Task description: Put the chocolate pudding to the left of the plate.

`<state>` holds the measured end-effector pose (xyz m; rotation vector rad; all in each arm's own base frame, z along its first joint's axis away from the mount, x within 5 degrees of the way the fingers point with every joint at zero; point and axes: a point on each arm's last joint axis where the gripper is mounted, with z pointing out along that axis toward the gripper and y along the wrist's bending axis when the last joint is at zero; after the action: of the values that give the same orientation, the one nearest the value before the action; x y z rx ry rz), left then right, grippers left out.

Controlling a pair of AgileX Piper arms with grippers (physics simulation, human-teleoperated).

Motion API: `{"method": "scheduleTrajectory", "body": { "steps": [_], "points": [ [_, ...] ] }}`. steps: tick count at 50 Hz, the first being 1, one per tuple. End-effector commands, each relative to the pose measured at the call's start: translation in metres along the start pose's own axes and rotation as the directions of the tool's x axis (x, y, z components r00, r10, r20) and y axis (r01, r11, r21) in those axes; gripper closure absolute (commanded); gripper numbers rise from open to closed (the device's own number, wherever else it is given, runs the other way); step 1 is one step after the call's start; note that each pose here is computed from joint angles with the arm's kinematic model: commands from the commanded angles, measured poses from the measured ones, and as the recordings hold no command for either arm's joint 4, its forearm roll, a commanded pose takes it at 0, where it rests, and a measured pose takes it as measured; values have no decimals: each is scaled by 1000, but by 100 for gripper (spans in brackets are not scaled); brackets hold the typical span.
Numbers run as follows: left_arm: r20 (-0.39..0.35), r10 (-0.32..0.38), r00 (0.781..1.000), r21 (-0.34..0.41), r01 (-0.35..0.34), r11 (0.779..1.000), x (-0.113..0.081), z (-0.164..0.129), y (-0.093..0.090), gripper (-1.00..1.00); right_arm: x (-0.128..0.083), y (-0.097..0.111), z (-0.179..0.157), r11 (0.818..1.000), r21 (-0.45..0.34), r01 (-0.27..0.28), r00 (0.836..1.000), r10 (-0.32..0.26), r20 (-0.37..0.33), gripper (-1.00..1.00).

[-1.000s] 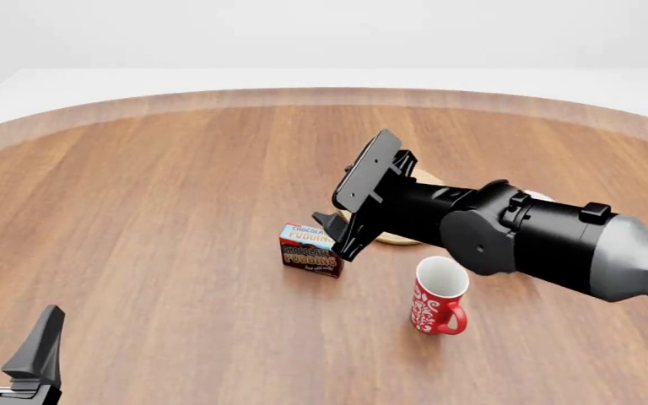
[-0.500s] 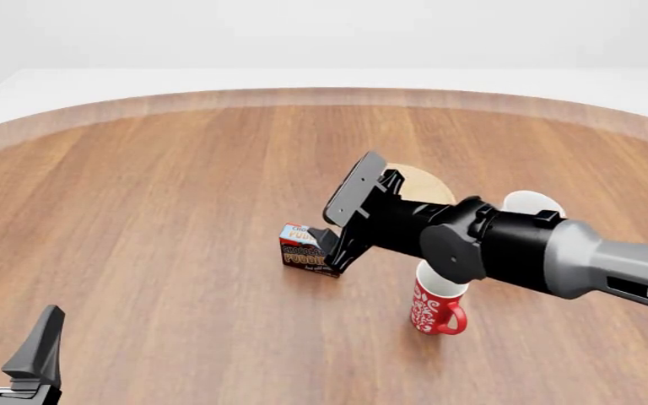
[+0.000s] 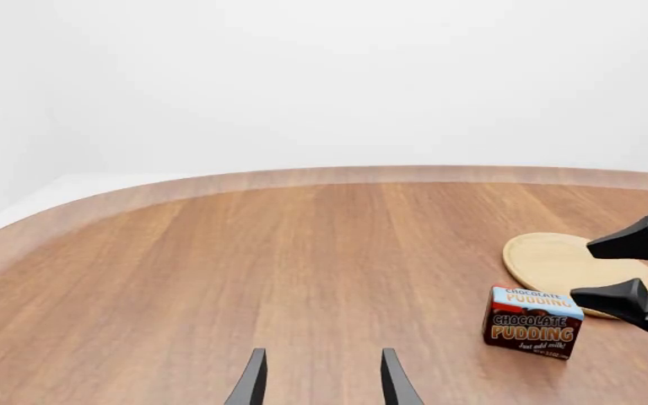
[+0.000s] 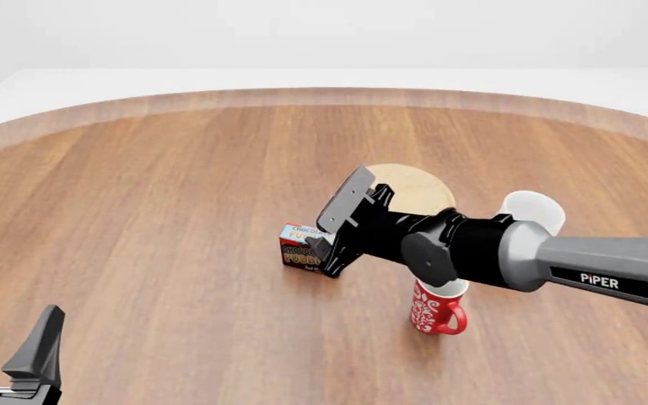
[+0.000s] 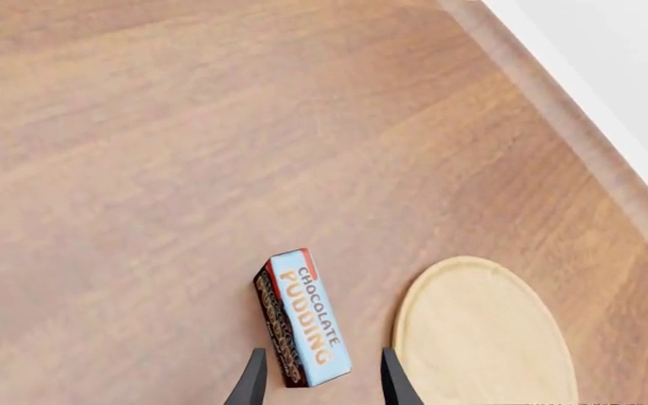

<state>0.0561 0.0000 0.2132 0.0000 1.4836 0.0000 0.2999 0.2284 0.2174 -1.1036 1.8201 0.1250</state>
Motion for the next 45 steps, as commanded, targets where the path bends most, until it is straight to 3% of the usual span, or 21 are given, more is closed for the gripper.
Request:
{"method": "scheduleTrajectory", "body": {
  "steps": [1, 15, 45],
  "points": [
    [0, 0, 1000, 0, 0, 1000, 0, 0, 0, -100, 8, -3, 12, 1000, 10, -23, 1000, 23, -14, -100],
    [0, 0, 1000, 0, 0, 1000, 0, 0, 0, -100, 23, -2, 28, 1000, 8, -29, 999, 30, -45, -100],
    [0, 0, 1000, 0, 0, 1000, 0, 0, 0, -100, 33, 6, 49, 999, -8, -41, 997, 40, -66, -100]
  ]
}}
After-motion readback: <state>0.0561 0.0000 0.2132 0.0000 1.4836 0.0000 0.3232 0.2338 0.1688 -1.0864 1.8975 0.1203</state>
